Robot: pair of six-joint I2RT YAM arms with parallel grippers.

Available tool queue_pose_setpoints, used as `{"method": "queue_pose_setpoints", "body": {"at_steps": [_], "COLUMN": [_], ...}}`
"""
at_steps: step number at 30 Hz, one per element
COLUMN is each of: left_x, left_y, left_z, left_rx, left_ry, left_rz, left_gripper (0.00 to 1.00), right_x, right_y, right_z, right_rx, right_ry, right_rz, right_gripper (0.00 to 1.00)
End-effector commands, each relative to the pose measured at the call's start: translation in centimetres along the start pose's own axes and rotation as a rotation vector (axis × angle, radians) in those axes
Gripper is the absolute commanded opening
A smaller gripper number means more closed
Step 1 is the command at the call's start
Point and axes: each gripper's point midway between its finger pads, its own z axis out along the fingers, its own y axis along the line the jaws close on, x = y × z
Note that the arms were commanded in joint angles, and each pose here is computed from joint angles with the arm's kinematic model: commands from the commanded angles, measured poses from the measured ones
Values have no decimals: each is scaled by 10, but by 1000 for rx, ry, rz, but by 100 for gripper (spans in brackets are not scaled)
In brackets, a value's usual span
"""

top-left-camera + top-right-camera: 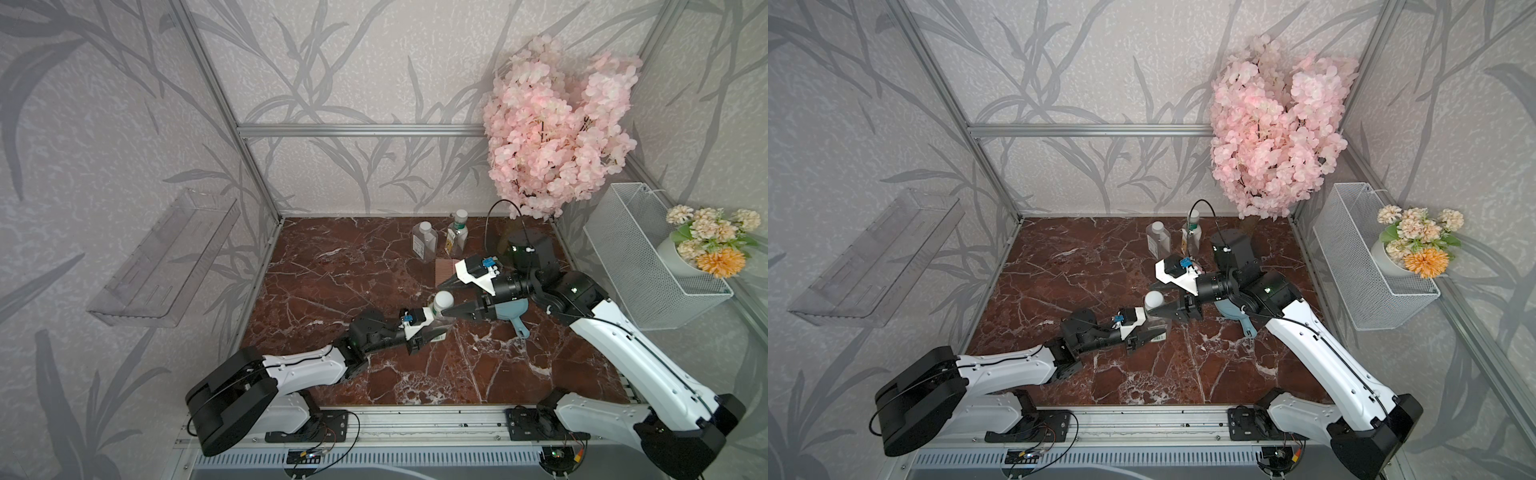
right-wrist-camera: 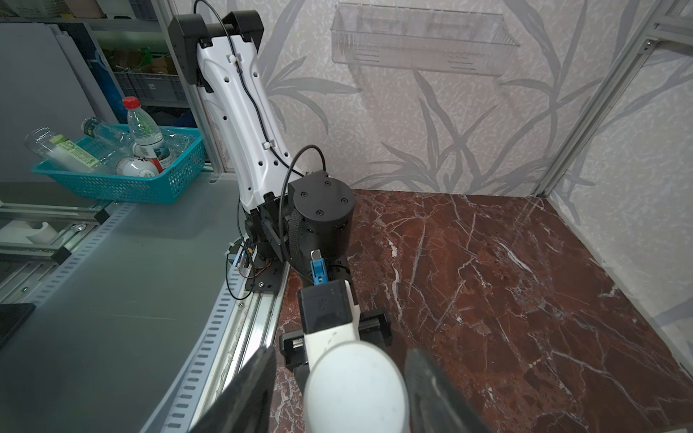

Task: Screw on the bottle caps
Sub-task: Screw the bottle cap onto the plastic bottle.

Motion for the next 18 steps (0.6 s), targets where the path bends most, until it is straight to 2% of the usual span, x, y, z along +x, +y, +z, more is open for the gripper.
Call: {"method": "queue_pose_setpoints", "body": {"at_steps": [1,5,12,15,18], "left_x": [-23,-23,-25,-30,-40], "left_y": [3,3,7,15,27], "left_z": [1,0,-1,-4,-7], "left_rx": [-3,-6,-35,-86,-158], "left_ry": [-60,-60,-67,-83,-110], "left_rz": [35,34,33,46,67], "left_gripper": [27,27,27,27,27], "right_x": [-4,-3,2,5,11], "right_y": [1,-1,-4,-9,-20], "right_z": [-1,0,-1,-1,0], "right_rx": [2,7,45,83,155], "right_ry": [5,11,16,21,23], "right_rz": [-22,-29,-44,-25,20], "right_gripper": [59,54,33,26,14]}}
